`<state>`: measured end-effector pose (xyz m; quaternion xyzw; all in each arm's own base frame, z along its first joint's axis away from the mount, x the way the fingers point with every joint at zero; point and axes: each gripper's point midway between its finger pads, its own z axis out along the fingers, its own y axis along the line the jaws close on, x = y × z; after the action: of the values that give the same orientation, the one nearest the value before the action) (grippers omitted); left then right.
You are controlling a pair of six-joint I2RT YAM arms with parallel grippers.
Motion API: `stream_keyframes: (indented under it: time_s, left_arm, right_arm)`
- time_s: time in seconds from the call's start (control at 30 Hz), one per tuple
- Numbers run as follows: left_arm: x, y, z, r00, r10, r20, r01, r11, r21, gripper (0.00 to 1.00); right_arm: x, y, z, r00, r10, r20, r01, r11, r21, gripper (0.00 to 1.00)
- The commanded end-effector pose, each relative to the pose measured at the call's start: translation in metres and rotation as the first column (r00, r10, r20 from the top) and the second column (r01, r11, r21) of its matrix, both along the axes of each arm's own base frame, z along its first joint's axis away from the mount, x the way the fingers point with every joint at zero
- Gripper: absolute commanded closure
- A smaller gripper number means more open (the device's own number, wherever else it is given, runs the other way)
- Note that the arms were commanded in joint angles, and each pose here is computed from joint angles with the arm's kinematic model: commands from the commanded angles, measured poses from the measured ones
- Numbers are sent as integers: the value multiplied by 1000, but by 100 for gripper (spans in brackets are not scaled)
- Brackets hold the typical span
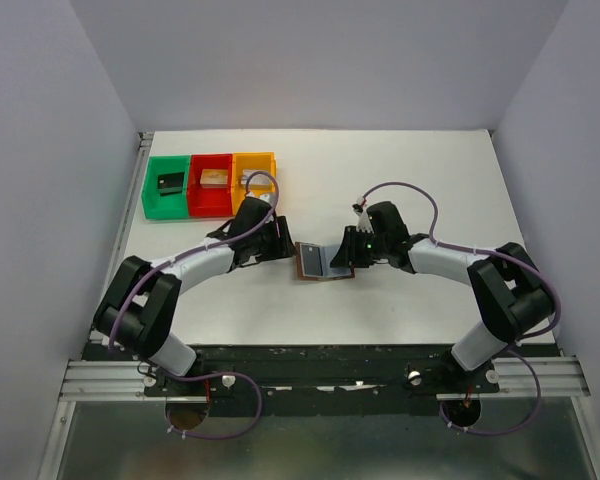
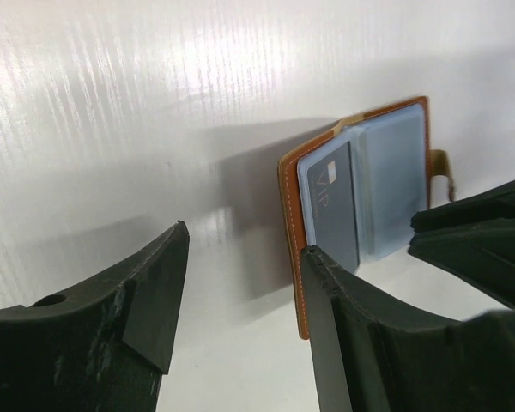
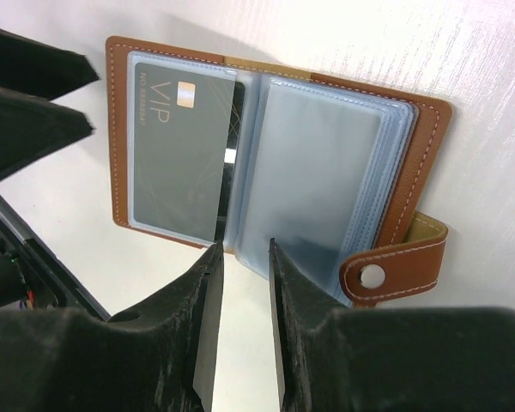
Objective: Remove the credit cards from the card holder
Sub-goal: Place the card holder at the center of the board, then remove the credit card from the card holder.
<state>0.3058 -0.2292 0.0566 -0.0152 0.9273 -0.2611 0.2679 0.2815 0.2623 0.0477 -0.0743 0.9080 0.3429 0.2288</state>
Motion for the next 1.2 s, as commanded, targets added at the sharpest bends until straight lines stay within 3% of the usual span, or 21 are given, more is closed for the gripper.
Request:
stream_keyframes:
  time_s: [0.0,0.13,0.23,0.4,0.8,1.17]
  left_arm:
    - [2,2,28,996,59,73,-55,997,-58,37]
    - [-2,-31,58,989,7,146,28,971,-237,42]
    - [-9,-61,67,982,-59,180,113,946,-305,46]
    - [-15,-81,46,984,-96,149,138,941,-309,53]
    - [-25,-60,-21,999,-32,-7,30,981,-193,65]
    - [-27,-47,-41,999,-5,-52,-1,993,-117,66]
  right_arm:
    - [10,2,3,1000,3,20,-2,1000,-5,65]
    - [10,1,2,1000,-1,14,1,1000,-7,65]
    - [8,0,-1,1000,-10,3,10,1000,-8,65]
    - [4,-2,-3,1000,-14,-14,13,1000,-20,64]
    - [16,-34,-4,982,-186,23,187,973,-136,64]
    - [24,-64,-8,959,-283,22,282,941,-186,65]
